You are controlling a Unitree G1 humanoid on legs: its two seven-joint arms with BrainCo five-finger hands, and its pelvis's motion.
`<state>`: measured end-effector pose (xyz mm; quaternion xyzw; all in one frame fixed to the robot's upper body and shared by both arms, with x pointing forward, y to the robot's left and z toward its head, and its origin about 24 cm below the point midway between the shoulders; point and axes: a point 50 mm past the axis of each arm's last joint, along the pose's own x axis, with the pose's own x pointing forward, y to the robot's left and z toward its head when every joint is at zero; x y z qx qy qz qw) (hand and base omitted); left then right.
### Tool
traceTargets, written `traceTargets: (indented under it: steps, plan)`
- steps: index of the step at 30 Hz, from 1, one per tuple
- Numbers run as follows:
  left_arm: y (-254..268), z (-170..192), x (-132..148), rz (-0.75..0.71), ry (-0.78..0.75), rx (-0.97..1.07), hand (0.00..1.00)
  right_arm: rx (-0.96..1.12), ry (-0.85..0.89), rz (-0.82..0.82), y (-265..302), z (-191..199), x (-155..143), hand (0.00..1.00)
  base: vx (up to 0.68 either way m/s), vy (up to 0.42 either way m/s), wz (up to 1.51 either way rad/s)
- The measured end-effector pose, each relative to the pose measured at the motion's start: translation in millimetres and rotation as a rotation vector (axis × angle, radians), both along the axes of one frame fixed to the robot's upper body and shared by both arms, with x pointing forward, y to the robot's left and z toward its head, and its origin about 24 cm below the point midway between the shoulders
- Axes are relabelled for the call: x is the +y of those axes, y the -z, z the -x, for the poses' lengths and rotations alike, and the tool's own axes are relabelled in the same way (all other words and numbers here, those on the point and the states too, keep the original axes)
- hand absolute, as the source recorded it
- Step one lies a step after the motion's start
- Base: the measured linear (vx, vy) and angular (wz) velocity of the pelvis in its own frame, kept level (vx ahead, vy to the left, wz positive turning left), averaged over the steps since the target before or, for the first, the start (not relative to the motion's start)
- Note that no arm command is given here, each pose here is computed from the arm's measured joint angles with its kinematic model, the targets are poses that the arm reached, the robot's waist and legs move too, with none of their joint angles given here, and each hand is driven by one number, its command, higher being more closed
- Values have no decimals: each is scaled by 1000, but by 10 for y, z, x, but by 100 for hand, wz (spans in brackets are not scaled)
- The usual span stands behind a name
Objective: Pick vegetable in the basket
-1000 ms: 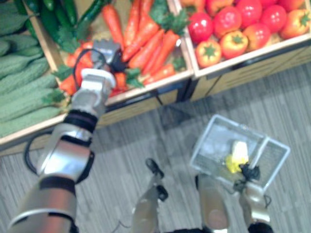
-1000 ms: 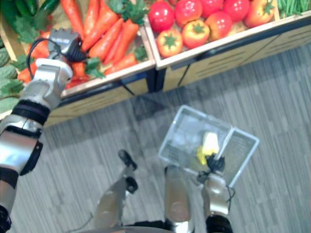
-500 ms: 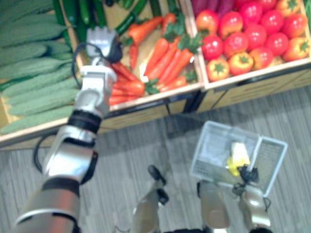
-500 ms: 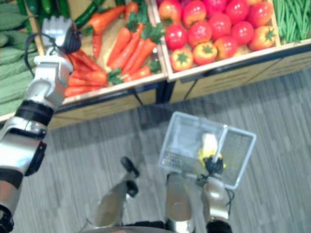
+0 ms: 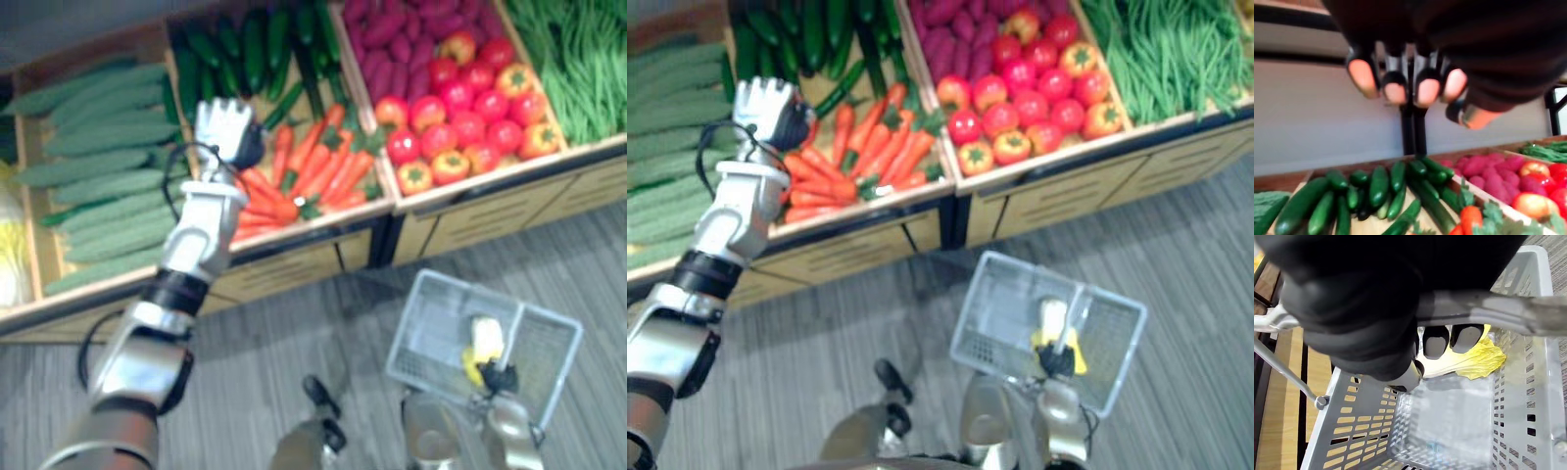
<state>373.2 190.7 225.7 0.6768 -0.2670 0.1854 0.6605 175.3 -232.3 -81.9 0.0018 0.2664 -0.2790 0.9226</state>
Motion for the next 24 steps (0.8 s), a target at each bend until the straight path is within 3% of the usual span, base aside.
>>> traceTargets:
  steps: [7,8,24]
  plan:
    - [149,-13,41,-1,-5,62,100,13,2,-3,22,37,-32,100,12,-2,2]
    - [169,-21,58,2,-12,74,0,10,2,-1,17,33,-33,100,-11,-4,4]
    - [354,-73,302,73,-105,189,0,-43,-10,18,-92,-67,-21,100,23,-11,-3]
